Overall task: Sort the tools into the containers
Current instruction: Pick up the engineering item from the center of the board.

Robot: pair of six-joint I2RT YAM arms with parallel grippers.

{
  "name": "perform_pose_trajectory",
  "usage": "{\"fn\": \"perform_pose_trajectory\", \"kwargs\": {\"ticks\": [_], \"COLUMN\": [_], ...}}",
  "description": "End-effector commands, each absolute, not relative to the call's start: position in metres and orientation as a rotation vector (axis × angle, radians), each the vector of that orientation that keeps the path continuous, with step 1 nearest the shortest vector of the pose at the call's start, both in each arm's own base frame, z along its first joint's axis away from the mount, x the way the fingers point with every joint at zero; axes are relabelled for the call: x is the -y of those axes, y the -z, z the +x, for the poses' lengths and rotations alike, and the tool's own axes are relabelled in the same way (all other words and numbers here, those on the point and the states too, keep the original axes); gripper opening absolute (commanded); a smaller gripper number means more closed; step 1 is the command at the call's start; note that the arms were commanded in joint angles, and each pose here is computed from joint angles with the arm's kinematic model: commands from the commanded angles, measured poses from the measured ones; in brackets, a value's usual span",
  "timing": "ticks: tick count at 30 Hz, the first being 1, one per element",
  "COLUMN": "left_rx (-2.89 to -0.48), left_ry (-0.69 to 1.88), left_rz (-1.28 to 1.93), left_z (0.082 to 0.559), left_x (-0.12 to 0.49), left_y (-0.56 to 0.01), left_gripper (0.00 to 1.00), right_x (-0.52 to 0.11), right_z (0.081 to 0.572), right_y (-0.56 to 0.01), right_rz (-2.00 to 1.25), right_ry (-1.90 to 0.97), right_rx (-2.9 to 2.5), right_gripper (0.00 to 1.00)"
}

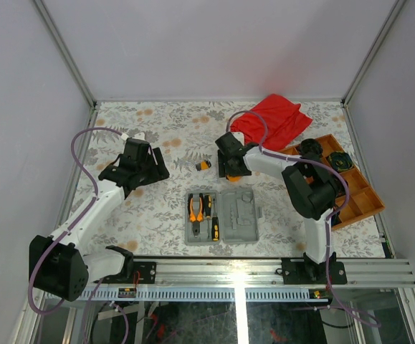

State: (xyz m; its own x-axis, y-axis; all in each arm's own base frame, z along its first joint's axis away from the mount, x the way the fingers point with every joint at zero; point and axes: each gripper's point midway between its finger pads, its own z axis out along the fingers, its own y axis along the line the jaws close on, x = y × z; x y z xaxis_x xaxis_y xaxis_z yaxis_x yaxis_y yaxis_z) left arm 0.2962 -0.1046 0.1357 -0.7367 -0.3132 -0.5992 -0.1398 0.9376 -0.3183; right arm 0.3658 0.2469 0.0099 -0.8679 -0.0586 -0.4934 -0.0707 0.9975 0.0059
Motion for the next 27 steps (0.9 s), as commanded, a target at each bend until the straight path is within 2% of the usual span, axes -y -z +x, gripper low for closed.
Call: {"fn": "perform_pose_trajectory", "kwargs": {"ticks": [1, 11, 18, 22, 27], "left_rx": [-2.349, -2.347, -2.365, -2.346, -2.312], "left_ry": [0.359, 0.350, 0.348, 0.361, 0.371], "left_rz": [-0.312, -0.316, -0.292, -0.279, -0.270], "left_z": [0.305, 0.303, 0.304, 0.307, 0.307], "left_x": [0.106, 0.104, 0.105, 0.107, 0.107], "left_y": [-0.144, -0.145, -0.141, -0.146, -0.153], "left_gripper": [0.64, 0.64, 0.64, 0.64, 0.64], "right_x": [-0.241, -0.228, -0.224, -0.216, -0.216], "right_z": [0.365, 0.369, 0.362, 0.351, 0.328], "right_y": [0.000, -0.026, -0.067, -0.084, -0.100], "right_rz": [-0.090, -0.134, -0.214, -0.226, -0.174], "right_ry": [-0.003, 0.040, -0.036, -0.070, -0.209], "right_rx": [-2.649, -2.578, -2.476, -2.433, -2.397], "right_gripper": [0.72, 0.51, 0.43, 0.31, 0.26]}}
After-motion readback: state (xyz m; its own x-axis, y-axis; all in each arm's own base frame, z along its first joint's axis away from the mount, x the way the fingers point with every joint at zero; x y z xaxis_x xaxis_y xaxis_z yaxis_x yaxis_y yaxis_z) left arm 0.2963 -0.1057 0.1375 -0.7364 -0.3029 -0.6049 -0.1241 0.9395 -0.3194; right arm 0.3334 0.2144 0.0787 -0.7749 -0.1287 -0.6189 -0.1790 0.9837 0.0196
